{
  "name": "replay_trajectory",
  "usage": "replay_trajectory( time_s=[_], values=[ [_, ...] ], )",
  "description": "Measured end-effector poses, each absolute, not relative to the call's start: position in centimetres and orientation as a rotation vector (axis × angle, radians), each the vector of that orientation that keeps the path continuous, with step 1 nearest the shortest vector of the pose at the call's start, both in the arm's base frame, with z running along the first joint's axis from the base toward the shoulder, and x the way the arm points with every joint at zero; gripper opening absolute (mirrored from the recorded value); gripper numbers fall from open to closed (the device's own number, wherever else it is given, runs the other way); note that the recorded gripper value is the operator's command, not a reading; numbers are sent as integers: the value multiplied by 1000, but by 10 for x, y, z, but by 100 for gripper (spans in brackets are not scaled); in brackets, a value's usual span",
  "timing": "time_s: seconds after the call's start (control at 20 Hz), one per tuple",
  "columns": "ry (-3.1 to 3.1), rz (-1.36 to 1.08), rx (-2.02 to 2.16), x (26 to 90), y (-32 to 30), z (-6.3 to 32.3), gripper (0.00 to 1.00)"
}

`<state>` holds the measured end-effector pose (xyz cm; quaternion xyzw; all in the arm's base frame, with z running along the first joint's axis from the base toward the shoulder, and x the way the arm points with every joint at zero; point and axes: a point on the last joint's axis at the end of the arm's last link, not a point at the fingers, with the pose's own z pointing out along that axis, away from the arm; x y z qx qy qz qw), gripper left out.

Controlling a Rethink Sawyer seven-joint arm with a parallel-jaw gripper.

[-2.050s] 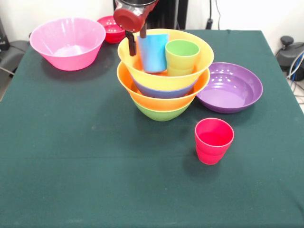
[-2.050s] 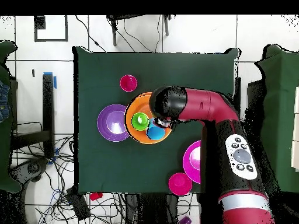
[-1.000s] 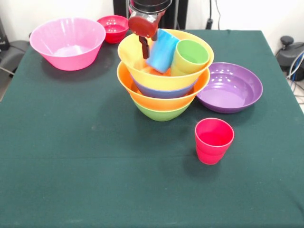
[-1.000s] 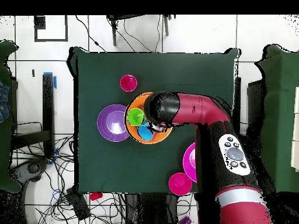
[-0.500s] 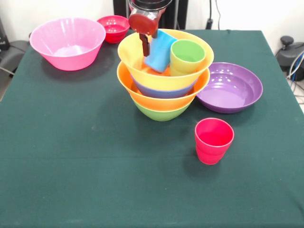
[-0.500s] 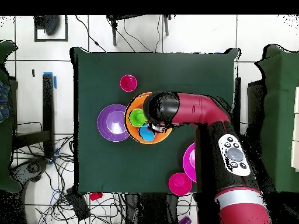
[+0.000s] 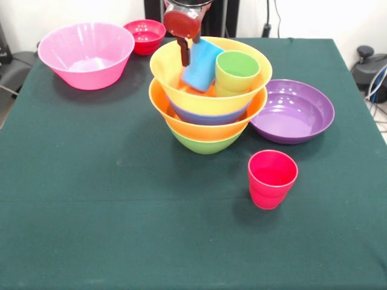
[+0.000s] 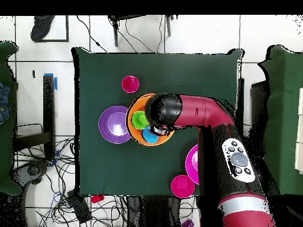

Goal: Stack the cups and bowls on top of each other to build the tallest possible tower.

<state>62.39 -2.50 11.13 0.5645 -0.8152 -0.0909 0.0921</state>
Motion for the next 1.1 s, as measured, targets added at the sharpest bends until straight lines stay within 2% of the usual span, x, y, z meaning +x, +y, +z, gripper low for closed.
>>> replay_trajectory(
  time_s=[1.1],
  values=[
    [-2381,-336,1659,591,-16,110,100]
  ],
)
